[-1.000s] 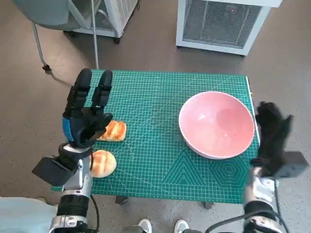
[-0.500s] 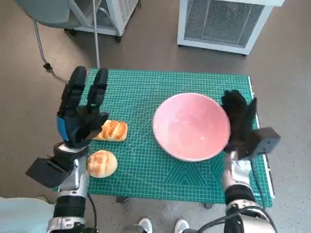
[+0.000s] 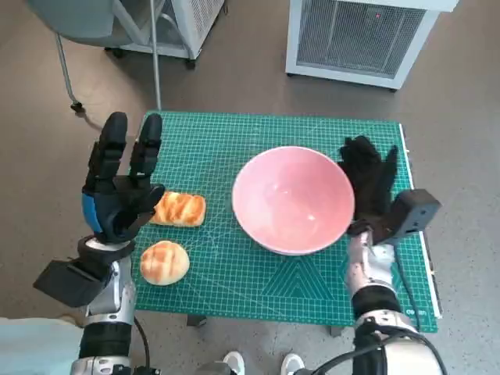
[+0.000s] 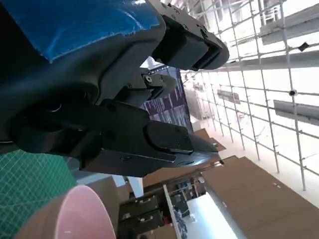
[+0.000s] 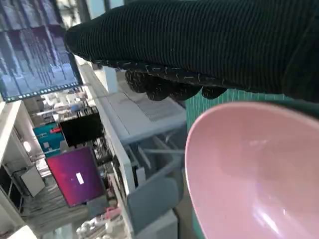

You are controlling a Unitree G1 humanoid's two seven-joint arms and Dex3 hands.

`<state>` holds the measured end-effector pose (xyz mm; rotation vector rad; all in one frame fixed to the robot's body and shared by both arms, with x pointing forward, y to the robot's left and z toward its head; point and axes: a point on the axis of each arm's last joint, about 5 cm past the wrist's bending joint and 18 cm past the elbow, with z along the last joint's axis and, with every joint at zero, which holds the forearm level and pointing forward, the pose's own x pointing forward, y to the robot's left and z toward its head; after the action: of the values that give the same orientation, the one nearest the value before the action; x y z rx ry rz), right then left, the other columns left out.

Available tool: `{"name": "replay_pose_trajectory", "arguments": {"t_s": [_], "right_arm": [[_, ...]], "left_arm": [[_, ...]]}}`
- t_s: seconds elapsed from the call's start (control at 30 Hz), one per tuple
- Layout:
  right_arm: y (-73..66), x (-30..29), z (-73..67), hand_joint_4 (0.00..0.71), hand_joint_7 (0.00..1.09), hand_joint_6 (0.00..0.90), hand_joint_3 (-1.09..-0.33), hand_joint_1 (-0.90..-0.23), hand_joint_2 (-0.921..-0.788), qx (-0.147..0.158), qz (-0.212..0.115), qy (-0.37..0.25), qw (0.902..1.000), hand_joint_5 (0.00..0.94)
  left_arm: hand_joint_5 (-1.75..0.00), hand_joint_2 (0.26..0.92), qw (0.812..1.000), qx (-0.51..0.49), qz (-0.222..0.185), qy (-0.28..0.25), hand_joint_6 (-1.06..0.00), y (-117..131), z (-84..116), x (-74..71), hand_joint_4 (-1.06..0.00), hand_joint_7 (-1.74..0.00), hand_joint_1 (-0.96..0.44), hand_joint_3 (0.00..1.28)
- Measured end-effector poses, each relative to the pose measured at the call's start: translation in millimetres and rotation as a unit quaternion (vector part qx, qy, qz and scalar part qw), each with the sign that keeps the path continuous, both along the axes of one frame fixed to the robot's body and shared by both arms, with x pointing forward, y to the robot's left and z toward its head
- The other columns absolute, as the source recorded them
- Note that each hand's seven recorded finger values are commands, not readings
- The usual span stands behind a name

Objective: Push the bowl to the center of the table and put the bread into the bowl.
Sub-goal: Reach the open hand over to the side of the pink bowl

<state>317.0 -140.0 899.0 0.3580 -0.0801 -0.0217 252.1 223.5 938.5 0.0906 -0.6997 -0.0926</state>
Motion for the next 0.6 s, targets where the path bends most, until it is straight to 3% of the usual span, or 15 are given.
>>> {"name": "replay_pose_trajectory", "arguments": {"t_s": [0.27, 0.43, 0.6], "right_arm": [[0.3, 3.0, 6.4, 0.233, 0.43, 0.08, -0.831, -0.47, -0.921, -0.009, 0.0, -0.019, 0.9998, 0.0], [-4.6, 5.2, 16.2, 0.236, 0.44, 0.08, -0.836, -0.463, -0.921, -0.049, -0.012, -0.066, 0.9965, 0.003], [-9.9, 7.3, 32.3, 0.247, 0.46, 0.056, -0.839, -0.468, -0.921, -0.092, -0.026, -0.142, 0.9853, 0.006]], "left_arm": [[0.0, 0.921, 1.0, 0.008, 0.01, -0.004, -0.5, 5, 4, -3.5, -0.35, 0.0, -0.13, 0.09], [-0.02, 0.921, 0.999, 0.036, 0.025, -0.001, -0.47, 17, 10, -7.5, -0.38, 0.0, -0.14, 0.09], [-0.01, 0.921, 0.996, 0.083, 0.046, 0.0, -0.44, 33, 19, -11.7, -0.34, 0.0, -0.15, 0.1]]}}
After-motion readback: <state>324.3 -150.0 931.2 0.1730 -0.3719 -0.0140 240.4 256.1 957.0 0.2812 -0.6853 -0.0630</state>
